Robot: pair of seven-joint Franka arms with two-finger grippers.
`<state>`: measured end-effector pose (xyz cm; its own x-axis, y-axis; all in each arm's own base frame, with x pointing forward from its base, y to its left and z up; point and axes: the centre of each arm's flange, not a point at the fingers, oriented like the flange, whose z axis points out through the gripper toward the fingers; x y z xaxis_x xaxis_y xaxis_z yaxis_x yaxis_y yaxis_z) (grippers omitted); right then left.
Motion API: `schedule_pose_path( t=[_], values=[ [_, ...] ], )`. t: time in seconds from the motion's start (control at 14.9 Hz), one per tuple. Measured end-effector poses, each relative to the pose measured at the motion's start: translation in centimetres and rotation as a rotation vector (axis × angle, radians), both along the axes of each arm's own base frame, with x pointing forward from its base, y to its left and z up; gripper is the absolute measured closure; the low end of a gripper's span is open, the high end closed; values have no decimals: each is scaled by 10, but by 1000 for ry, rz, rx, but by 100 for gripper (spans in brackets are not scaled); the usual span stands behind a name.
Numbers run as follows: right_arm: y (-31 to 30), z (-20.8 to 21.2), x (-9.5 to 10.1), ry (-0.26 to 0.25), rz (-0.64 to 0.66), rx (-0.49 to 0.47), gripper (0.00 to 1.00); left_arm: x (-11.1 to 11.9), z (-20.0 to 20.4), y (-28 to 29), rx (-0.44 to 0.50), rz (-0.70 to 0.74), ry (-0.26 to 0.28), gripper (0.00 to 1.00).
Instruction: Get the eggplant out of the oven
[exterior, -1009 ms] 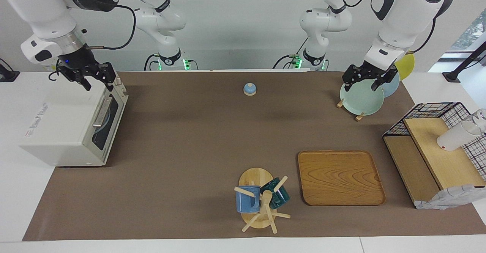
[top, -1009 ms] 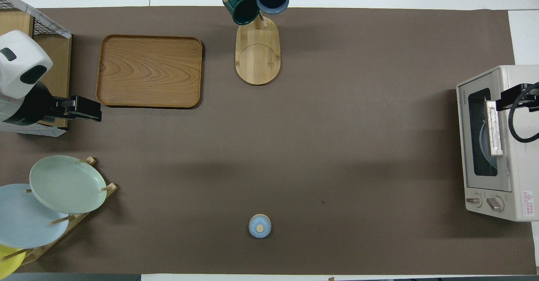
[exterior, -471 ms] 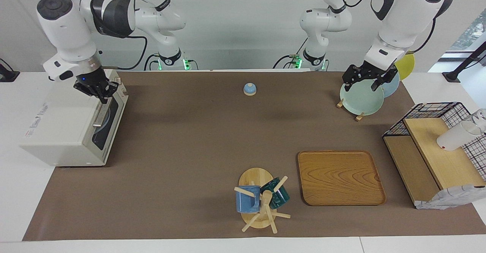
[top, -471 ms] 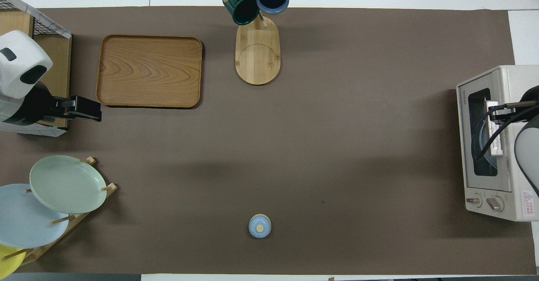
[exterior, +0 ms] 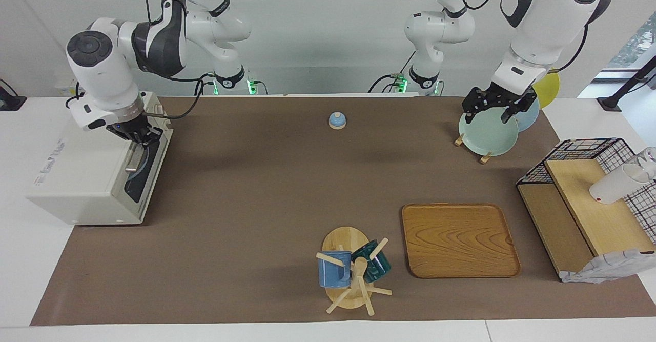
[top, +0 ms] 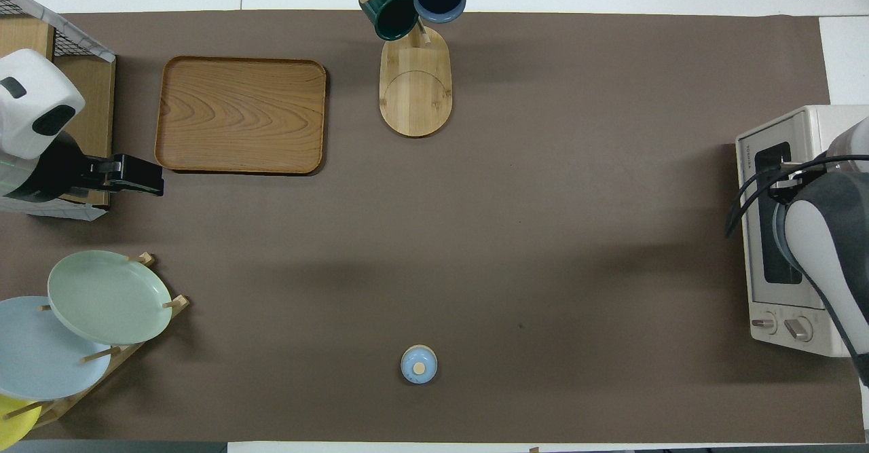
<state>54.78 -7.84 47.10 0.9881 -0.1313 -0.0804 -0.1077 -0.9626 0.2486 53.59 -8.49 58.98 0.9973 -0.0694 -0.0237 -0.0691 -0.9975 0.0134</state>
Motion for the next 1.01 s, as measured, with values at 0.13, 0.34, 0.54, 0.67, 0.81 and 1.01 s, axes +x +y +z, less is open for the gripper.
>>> schedule_pose_path(
  t=[0.13, 0.34, 0.54, 0.67, 0.81, 1.01],
  values=[
    [0, -7, 0, 4, 15, -19, 99, 0, 0, 0, 0, 0, 0, 0],
    [1, -7, -1, 1, 18, -21, 99, 0, 0, 0, 0, 0, 0, 0],
    [4, -10, -3, -17, 29, -15, 99, 0, 0, 0, 0, 0, 0, 0],
    [13, -14, -6, -34, 37, 6, 99, 0, 0, 0, 0, 0, 0, 0],
    [29, -21, -7, -49, 32, 43, 99, 0, 0, 0, 0, 0, 0, 0],
    [56, -45, -6, -64, 18, 97, 99, 0, 0, 0, 0, 0, 0, 0]
  ],
)
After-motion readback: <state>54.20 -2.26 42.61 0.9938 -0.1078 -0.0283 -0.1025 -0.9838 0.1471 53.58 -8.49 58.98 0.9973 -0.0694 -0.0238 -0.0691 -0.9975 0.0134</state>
